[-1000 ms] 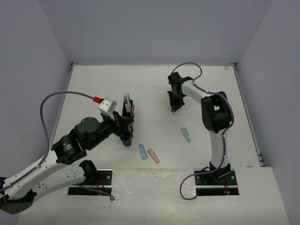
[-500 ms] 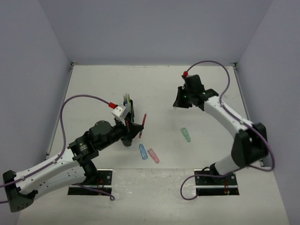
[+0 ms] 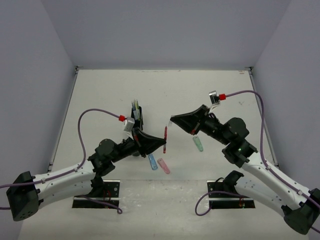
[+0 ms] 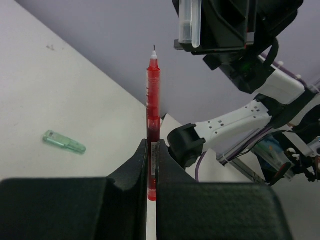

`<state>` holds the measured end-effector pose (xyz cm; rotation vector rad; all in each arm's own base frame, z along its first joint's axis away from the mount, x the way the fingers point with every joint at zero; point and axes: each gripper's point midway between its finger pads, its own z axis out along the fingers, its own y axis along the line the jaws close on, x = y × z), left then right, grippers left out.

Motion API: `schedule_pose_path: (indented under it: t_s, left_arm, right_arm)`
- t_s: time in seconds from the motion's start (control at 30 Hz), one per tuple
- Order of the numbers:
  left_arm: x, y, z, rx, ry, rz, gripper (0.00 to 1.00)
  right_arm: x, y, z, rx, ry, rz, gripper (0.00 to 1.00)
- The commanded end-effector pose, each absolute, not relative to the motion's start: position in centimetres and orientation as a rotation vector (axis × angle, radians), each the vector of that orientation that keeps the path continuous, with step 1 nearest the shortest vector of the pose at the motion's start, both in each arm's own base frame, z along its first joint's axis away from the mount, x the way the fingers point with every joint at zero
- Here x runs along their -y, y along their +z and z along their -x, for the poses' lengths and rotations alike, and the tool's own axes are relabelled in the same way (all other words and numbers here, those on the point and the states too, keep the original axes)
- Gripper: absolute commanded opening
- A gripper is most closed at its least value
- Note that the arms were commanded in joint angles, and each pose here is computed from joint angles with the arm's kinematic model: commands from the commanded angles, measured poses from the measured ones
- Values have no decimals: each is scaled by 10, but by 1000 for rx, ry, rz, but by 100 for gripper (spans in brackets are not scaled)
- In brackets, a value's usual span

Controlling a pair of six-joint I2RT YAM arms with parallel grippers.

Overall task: Sort the stationery into containers
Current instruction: Close the pen cap on the pen.

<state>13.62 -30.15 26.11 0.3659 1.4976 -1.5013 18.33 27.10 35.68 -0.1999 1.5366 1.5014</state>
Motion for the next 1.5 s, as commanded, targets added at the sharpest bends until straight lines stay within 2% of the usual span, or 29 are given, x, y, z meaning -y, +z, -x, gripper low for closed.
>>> schedule_pose_path:
  t_s: [0.0,0.33,0.73,1.47]
  left_arm:
    - [300,306,-122,-1307,-1617,-379,0]
    - [304,298,-119,-1335,-1624,-402,0]
    - [306,285,-120,-1377,-1618,-399,0]
    - [310,298,-124,-1371,-1601,-407,0]
  right_arm:
    - [-275,382,-169,-1434,1573,256,0]
    - [-277,376,-181,-1474,1483,264,0]
    - [-273,397,-177,-1444,1458,297,0]
    - [-281,369,-173,-1532,1440,385,0]
